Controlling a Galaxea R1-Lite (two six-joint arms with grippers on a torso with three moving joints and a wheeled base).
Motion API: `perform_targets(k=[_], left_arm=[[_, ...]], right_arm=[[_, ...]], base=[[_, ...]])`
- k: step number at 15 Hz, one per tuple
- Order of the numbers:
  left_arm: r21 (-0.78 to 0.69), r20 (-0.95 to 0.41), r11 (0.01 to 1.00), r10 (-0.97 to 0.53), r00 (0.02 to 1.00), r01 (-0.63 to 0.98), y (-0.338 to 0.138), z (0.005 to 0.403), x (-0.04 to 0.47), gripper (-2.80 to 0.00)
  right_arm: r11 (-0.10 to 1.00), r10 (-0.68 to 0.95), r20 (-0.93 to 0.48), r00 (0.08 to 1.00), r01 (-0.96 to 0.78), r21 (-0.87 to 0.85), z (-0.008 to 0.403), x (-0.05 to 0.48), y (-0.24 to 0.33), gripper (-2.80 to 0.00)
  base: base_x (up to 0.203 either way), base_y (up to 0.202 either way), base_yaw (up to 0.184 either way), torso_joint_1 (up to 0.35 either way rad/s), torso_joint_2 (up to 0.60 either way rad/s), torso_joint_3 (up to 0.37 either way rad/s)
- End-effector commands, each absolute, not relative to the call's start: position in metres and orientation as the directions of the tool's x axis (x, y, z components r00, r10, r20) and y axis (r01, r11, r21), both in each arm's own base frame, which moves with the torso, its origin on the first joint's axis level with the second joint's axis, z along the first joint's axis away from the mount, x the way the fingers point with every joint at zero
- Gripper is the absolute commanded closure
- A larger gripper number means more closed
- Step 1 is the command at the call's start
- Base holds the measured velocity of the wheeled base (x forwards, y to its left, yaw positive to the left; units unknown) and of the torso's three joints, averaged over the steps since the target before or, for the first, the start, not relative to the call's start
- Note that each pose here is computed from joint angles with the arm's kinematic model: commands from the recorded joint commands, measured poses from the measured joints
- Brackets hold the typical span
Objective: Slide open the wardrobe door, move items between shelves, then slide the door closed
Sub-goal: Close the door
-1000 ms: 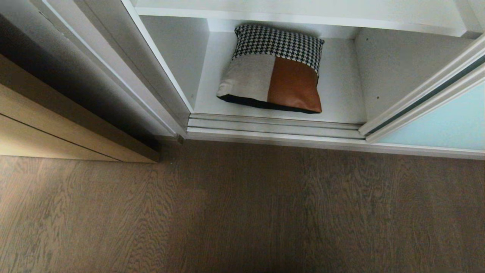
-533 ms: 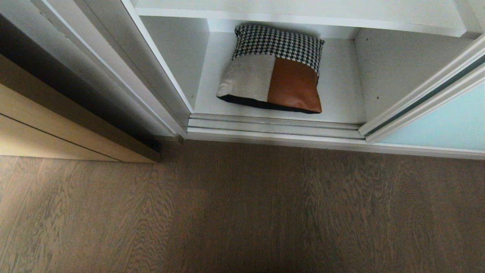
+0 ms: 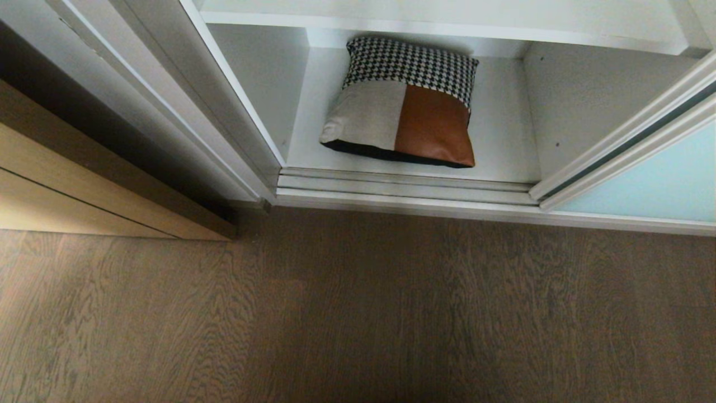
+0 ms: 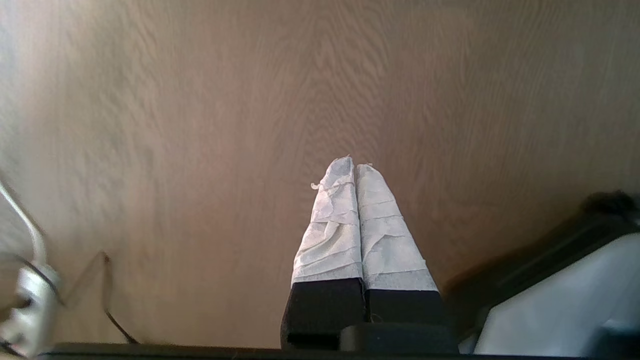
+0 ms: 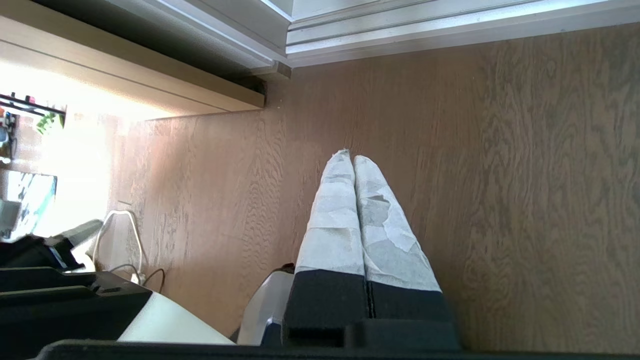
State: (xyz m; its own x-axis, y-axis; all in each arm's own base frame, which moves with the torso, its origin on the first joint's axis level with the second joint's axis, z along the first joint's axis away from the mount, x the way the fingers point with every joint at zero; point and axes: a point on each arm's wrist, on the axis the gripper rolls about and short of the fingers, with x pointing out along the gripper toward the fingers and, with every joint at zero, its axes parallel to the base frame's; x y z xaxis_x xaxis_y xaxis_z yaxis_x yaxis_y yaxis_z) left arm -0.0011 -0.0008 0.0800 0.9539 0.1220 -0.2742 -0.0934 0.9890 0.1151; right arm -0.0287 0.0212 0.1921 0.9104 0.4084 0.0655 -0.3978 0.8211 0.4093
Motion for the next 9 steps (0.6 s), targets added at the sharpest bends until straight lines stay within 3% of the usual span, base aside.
perform_targets(k=[1,9], left_arm=[[0.099,-0.295,0.991,0.120,0.948,-0.095,-0.0009,0.0771,-0.0011,0.00],[0.094,-0.293,0.994,0.088,0.952,-0.063,-0.0008,0.0772,-0.0011,0.00]], right_arm=[[0.813,0.411,0.064,0.909,-0.398,0.426,0.1926,-0.0282,0.0211,0.00],[0.809,0.417,0.063,0.907,-0.402,0.428,0.1927,-0.0280,0.0210,0.00]], base=[[0.000,0.000,0.000,0.000,0.00,0.000],[0.000,0.000,0.000,0.000,0.00,0.000]])
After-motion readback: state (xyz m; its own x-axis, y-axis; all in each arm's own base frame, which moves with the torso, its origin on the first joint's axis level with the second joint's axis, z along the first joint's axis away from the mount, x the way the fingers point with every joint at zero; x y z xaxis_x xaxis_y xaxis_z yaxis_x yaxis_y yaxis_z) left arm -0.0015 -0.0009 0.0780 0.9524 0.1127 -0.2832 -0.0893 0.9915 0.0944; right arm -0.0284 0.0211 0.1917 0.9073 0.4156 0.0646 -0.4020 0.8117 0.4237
